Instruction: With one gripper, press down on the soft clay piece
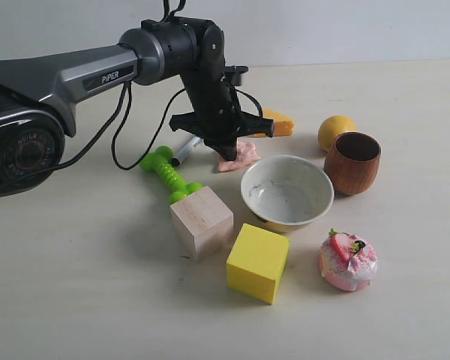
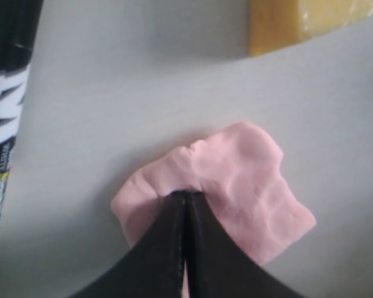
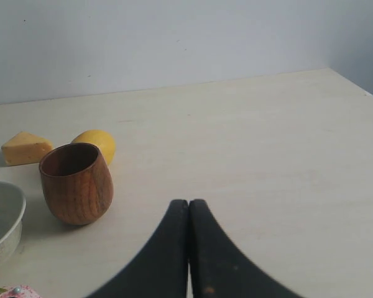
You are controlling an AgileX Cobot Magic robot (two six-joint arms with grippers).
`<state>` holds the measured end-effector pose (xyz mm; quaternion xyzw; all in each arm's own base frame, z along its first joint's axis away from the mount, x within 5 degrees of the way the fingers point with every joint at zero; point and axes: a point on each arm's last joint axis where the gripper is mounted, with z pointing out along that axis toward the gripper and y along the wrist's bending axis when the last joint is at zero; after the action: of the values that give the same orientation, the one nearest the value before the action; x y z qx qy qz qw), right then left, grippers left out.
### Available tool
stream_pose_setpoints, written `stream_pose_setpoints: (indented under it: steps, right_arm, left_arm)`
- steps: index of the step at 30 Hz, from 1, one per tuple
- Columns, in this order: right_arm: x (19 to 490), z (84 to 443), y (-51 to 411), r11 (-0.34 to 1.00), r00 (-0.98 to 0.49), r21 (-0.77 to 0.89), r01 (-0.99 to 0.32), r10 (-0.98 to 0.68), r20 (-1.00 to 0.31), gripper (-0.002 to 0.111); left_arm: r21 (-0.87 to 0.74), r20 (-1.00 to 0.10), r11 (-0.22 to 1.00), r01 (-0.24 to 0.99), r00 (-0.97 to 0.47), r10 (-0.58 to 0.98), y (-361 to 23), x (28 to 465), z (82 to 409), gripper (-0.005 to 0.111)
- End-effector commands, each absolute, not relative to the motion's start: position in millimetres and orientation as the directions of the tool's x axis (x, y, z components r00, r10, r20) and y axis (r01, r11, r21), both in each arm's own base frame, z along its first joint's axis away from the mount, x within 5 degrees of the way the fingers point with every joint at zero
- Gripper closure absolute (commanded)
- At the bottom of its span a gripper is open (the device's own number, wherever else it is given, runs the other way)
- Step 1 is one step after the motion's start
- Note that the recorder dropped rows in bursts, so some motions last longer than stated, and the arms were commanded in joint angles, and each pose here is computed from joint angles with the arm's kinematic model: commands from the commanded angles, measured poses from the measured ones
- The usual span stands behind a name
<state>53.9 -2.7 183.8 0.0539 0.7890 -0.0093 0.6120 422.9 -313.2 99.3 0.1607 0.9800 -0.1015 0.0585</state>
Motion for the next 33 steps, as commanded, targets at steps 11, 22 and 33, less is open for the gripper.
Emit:
stream_pose_setpoints:
  steps: [11,22,33]
  right_arm:
    - [53.8,183.2,-2.6,0.994,-0.237,0.049,0.094,0.07,-0.969,0.108]
    - [53.8,183.2,-2.6,0.994,-0.237,0.049,0.094,0.07,-0.969,0.108]
    - [53.8,183.2,-2.6,0.994,-0.237,0.049,0.094,0.07,-0.969,0.108]
  left_arm:
    - [-0.117,0.037,0.94,0.32,-0.945,0.326,-304.0,409.1,50.9,0.107]
    - [-0.106,-0.037,0.935,0.339,-0.941,0.337,-304.1,414.0,80.5,0.107]
    - [-0.098,-0.182,0.929,0.358,-0.924,0.337,-304.6,421.7,126.0,0.107]
